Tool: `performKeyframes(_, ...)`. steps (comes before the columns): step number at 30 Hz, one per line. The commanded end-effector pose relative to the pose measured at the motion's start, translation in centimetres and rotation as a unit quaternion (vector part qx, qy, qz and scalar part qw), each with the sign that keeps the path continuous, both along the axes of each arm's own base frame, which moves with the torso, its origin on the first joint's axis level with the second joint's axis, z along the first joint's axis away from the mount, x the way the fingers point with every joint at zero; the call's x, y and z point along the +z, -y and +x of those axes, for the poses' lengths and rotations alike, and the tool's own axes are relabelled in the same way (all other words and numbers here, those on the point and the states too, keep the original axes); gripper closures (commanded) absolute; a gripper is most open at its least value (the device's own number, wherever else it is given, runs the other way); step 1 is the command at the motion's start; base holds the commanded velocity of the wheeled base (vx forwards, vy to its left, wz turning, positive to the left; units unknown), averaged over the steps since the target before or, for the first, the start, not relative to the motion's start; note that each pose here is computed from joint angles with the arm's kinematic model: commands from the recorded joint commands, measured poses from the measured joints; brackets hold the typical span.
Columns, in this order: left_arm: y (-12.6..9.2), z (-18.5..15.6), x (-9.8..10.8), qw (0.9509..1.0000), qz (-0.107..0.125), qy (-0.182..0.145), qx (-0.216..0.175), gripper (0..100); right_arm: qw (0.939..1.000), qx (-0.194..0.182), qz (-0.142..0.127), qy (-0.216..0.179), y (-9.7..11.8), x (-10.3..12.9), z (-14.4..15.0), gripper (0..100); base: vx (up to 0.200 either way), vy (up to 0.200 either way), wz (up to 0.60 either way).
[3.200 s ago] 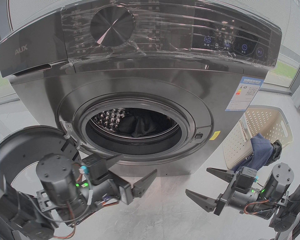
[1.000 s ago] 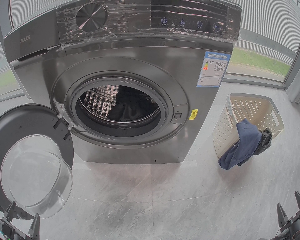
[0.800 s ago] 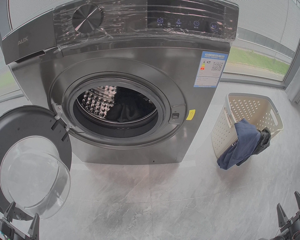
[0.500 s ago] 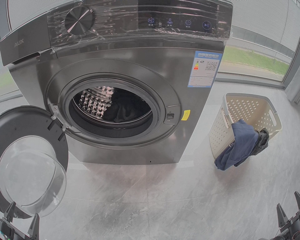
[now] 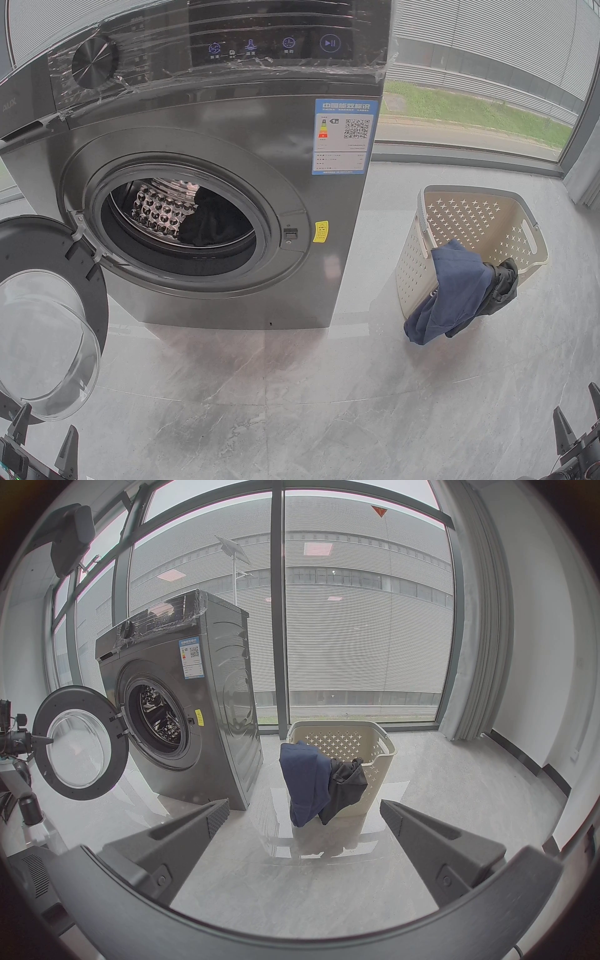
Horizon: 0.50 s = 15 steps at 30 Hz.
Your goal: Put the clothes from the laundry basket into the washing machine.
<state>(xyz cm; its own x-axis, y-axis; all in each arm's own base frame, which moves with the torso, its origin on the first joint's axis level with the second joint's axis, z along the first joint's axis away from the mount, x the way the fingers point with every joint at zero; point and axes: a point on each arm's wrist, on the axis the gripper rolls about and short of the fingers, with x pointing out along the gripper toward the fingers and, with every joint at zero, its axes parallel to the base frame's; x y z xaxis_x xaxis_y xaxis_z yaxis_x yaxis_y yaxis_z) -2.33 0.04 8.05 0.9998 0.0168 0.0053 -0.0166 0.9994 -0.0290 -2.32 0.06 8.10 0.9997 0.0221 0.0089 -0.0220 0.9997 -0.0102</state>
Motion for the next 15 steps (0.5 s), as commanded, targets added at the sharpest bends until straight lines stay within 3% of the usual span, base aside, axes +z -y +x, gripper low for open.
performKeyframes(1,0.0,0.08,-0.46,1.0,0.0,-0.006,0.0,0,1.0,0.0,0.0,-0.003,0.0,-0.52,0.04,0,0.0,0.0,0.0)
performKeyframes(3,0.0,0.08,-0.45,1.0,0.0,-0.005,0.0,0,1.0,0.0,0.0,-0.003,0.0,-0.52,0.04,0,0.0,0.0,0.0)
performKeyframes(15,0.0,0.08,-0.45,1.0,-0.002,-0.005,0.0,0,1.0,0.0,0.0,-0.003,0.0,-0.52,0.04,0,0.0,-0.2,0.0)
